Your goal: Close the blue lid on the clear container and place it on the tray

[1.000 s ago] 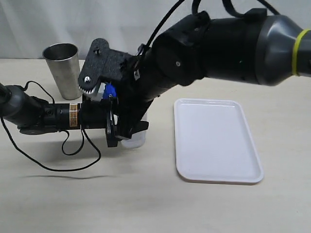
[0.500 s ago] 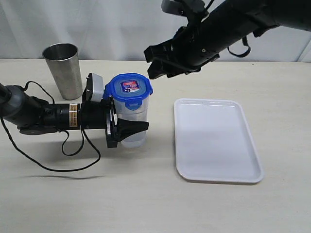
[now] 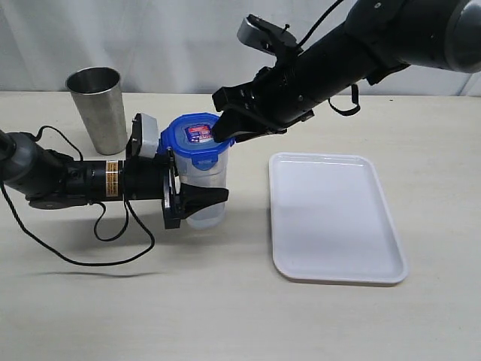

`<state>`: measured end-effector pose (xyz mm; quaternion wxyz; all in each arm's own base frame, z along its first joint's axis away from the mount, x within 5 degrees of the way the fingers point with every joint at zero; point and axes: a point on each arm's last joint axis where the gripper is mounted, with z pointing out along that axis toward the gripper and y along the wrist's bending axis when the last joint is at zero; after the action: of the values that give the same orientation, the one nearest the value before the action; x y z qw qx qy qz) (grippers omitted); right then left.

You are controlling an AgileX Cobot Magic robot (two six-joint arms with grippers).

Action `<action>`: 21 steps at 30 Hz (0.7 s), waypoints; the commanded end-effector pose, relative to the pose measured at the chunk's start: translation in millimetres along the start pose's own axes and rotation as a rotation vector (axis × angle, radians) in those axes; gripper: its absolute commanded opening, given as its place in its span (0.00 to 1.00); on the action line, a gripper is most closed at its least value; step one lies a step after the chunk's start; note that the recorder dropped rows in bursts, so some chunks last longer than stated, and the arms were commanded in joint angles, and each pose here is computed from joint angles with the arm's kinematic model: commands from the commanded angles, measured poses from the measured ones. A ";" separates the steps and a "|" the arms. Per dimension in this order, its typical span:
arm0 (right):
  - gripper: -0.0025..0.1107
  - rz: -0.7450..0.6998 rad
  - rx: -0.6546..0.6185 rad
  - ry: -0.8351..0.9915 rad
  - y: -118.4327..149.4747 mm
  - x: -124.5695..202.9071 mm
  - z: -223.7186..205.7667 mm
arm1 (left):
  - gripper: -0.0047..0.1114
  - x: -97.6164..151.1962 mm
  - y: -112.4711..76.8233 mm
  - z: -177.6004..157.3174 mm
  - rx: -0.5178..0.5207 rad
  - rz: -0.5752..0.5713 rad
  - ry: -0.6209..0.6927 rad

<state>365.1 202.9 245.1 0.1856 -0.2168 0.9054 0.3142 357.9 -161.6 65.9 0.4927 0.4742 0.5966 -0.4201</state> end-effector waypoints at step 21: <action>0.44 -0.600 0.059 -0.130 48.2 -5.0 -79.3 | 0.04 7.4 -5.1 2.1 0.034 0.425 0.045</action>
<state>337.2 191.5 306.1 0.2879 -0.4238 0.8210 0.2520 354.4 -164.9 66.6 0.5643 0.5909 0.4776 -0.3229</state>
